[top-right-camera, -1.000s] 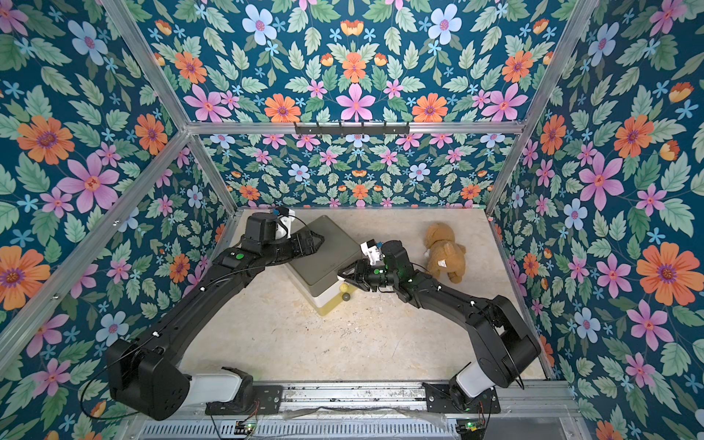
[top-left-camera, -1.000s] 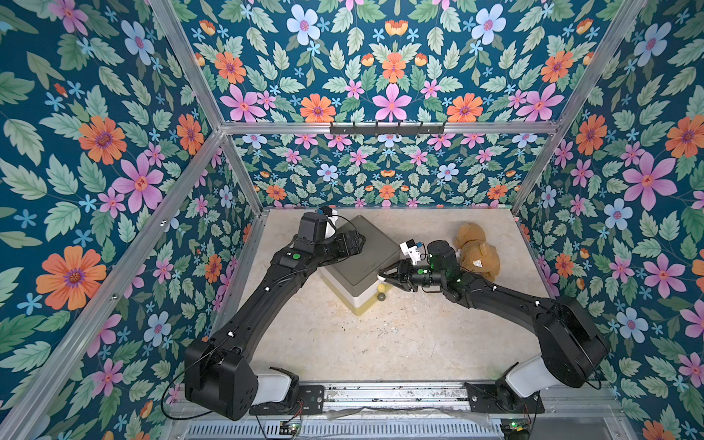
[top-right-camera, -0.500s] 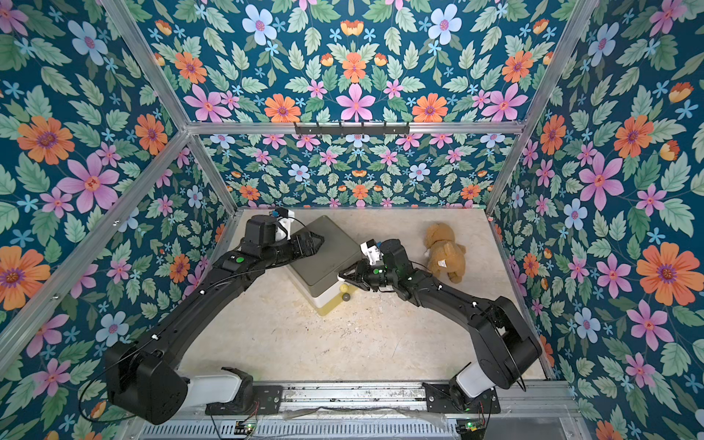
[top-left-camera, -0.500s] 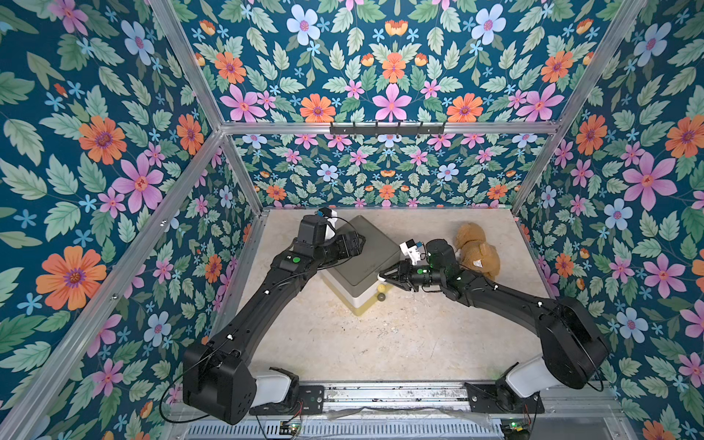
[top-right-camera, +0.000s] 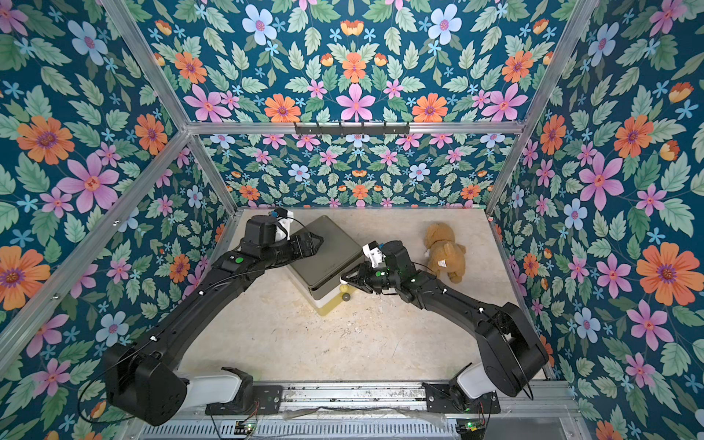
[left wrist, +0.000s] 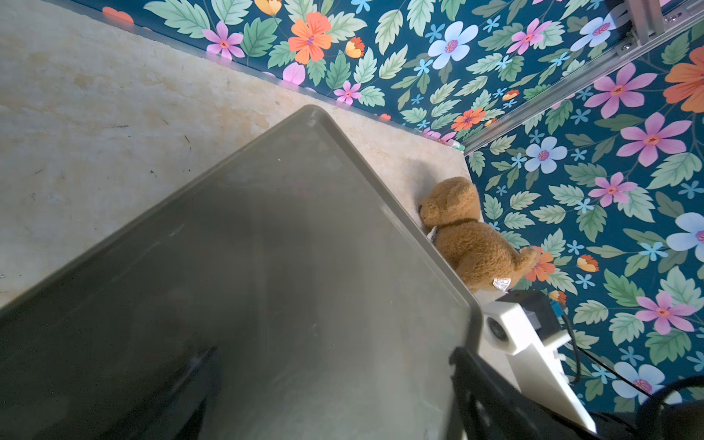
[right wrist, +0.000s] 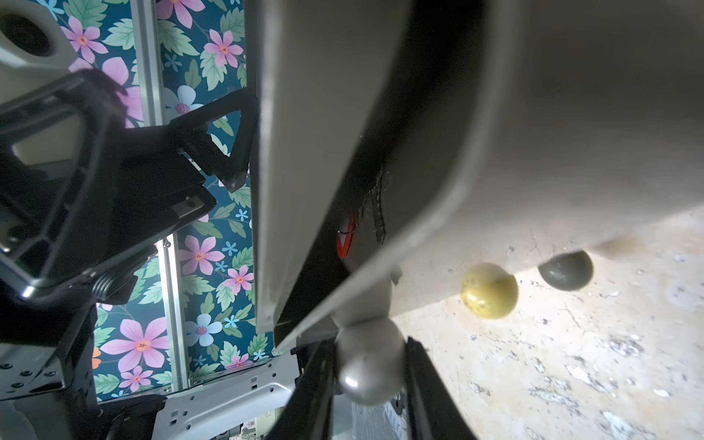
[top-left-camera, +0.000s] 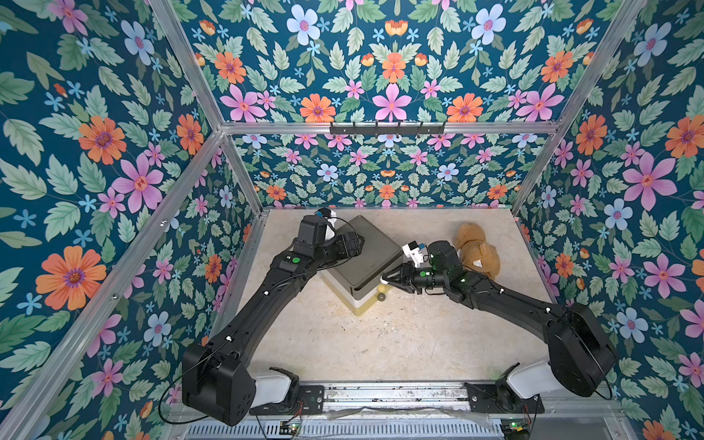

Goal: Take the keys out of the drawer
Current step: Open the drawer in the storage box.

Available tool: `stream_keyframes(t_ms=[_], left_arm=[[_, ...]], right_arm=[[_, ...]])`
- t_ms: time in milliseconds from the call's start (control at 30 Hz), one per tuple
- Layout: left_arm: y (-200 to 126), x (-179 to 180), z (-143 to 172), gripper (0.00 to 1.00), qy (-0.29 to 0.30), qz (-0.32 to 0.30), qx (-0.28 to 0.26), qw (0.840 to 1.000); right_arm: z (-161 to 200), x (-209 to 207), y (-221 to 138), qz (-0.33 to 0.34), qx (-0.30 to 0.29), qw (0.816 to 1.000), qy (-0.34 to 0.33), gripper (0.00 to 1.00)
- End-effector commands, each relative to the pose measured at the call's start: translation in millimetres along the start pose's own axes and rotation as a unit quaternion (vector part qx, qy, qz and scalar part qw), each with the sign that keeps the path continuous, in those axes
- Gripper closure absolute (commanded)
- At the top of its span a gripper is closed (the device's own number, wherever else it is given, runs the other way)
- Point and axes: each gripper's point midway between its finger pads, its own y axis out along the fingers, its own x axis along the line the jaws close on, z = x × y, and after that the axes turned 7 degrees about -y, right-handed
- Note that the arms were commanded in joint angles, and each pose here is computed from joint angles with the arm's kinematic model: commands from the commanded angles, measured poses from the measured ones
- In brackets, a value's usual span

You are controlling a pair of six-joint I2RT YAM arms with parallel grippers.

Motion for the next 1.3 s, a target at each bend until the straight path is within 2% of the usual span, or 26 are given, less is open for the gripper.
stream_keyframes(t_ms=[0, 1267], left_arm=[[-0.1, 11.5, 10.9, 0.0, -0.007, -0.025, 0.023, 0.999], [12.7, 17.7, 15.3, 0.01, 0.006, -0.042, 0.048, 0.998]], right_arm=[[4.3, 4.9, -4.7, -0.004, 0.003, 1.0, -0.014, 0.78], [47.2, -24.3, -57.4, 0.061, -0.019, 0.998, -0.009, 0.78]])
